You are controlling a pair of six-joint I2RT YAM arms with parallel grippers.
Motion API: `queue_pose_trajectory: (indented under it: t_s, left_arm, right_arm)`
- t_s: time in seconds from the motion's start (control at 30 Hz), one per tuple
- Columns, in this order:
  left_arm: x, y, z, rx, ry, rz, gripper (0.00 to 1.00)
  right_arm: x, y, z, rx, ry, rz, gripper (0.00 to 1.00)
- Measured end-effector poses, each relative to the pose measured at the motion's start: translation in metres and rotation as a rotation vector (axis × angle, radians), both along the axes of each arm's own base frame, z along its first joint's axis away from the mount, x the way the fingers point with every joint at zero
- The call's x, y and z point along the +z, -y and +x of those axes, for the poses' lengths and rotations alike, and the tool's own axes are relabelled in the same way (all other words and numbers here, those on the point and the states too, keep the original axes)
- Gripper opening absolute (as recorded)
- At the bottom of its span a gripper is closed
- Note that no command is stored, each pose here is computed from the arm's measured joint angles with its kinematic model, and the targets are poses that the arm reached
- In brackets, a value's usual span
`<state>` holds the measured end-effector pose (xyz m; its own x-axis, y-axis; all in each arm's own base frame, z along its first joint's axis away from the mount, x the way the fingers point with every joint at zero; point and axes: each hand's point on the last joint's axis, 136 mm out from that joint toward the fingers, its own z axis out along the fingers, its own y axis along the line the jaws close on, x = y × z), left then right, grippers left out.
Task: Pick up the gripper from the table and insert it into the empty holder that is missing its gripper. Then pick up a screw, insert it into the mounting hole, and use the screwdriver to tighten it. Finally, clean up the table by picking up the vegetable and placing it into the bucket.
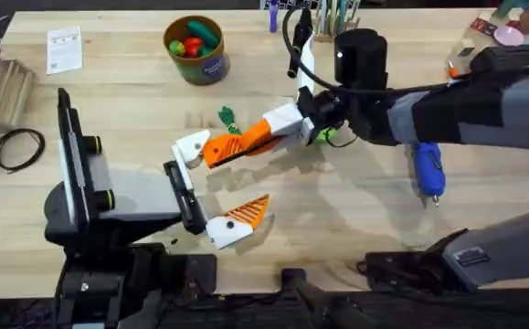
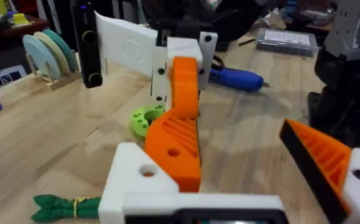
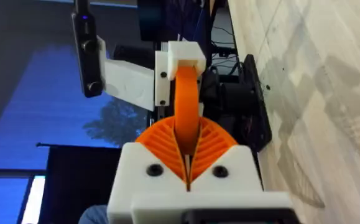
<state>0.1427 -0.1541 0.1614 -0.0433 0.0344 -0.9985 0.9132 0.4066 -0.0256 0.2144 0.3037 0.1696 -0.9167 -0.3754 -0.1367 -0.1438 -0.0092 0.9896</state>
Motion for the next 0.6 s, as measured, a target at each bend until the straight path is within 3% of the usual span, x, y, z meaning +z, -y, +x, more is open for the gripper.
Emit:
queue_pose_trajectory:
  t_s: [0.6]
  left_arm:
    - [-0.0001, -0.0039, 0.0071, 0.045, 0.010, 0.007, 0.986]
  right_arm:
    - [0.0022, -0.0093, 0.0005, 0.078, 0.003, 0.031, 0.008]
